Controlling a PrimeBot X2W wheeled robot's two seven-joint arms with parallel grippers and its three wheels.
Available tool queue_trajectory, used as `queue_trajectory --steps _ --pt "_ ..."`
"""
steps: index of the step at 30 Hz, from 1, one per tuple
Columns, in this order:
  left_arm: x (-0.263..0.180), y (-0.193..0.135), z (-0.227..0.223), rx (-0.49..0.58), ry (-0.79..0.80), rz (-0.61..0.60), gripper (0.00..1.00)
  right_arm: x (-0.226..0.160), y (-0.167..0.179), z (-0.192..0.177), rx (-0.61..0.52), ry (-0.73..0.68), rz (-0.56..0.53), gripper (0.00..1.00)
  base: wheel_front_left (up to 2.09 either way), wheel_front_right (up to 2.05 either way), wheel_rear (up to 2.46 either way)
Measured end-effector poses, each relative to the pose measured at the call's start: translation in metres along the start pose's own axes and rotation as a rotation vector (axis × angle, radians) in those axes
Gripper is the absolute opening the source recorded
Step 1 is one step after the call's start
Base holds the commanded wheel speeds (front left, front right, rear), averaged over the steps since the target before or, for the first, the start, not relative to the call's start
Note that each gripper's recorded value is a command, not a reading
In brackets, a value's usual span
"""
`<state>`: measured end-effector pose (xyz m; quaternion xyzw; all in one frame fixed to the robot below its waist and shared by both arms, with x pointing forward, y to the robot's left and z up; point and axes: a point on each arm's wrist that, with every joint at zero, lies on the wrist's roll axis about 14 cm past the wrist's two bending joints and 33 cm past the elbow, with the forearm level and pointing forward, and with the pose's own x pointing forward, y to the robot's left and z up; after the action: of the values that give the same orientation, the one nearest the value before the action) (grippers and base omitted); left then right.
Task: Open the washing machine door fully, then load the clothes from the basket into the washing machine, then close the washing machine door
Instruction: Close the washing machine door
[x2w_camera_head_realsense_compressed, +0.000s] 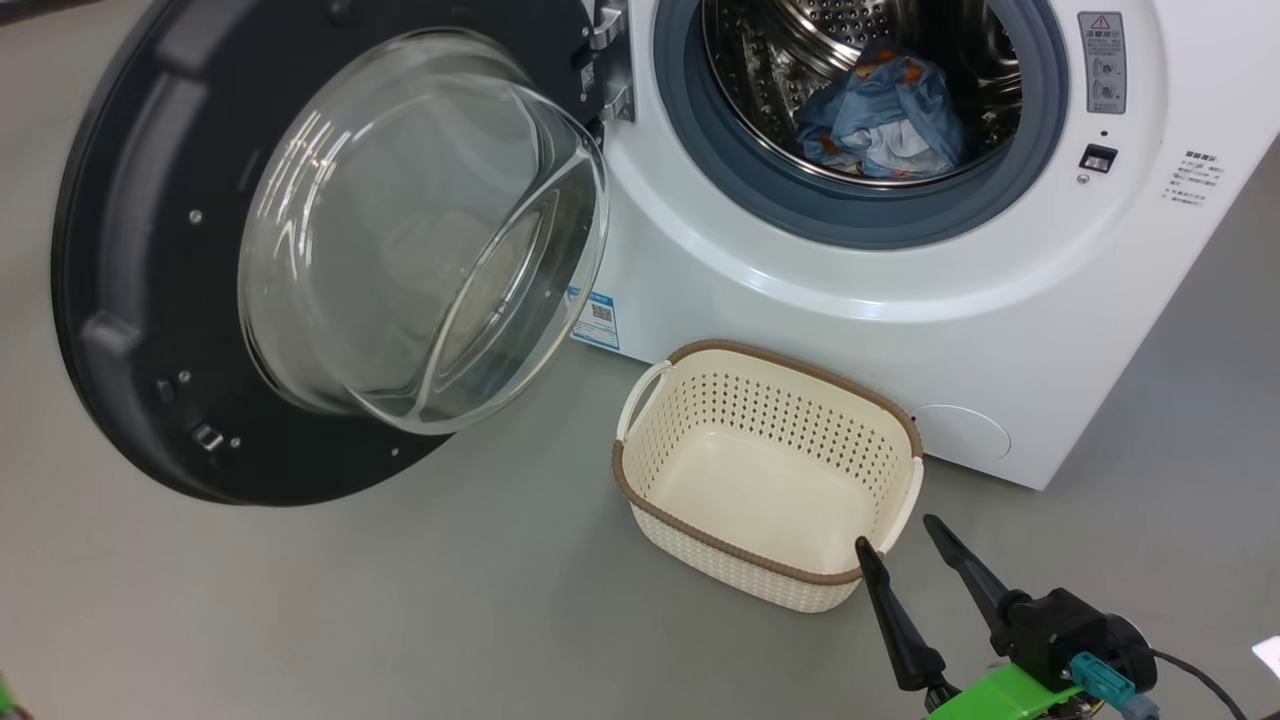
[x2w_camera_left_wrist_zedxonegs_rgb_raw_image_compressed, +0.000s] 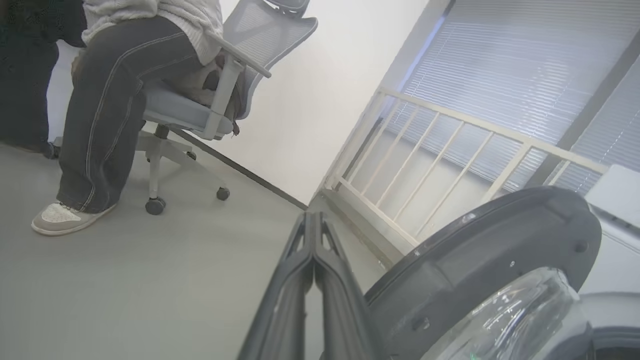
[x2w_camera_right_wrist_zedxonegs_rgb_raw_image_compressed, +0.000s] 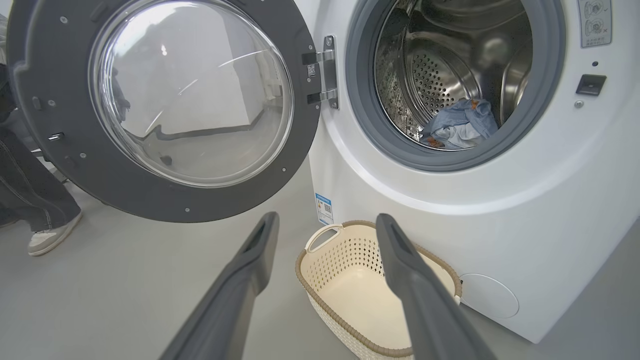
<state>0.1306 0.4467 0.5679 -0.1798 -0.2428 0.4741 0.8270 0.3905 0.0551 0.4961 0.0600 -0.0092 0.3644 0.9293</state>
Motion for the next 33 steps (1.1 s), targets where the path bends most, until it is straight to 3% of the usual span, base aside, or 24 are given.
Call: queue_trajectory --steps 9,14,15,21,25,33 --pt "0.051 0.022 0.010 -0.397 -0.040 0.117 0.00 -0.006 -0.007 -0.007 0.011 0.016 -0.024 1.00 0.00 0.00 0.00" --pt "0.072 0.027 -0.001 -0.564 0.021 0.158 0.00 -0.006 -0.012 -0.010 0.016 0.022 -0.033 1.00 0.00 0.00 0.00" --pt "0.080 0.023 -0.007 -0.643 0.059 0.152 0.00 -0.007 -0.014 -0.012 0.018 0.026 -0.037 1.00 0.00 0.00 0.00" --pt "0.099 0.016 -0.016 -0.809 0.127 0.136 0.00 -0.010 -0.023 -0.018 0.022 0.040 -0.056 1.00 0.00 0.00 0.00" --pt "0.112 0.001 -0.022 -0.893 0.165 0.103 0.00 -0.009 -0.034 -0.019 0.014 0.039 -0.074 1.00 0.00 0.00 0.00" --pt "0.121 -0.040 -0.056 -0.897 0.364 0.020 0.00 -0.018 -0.051 -0.029 0.018 0.064 -0.117 1.00 0.00 0.00 0.00"
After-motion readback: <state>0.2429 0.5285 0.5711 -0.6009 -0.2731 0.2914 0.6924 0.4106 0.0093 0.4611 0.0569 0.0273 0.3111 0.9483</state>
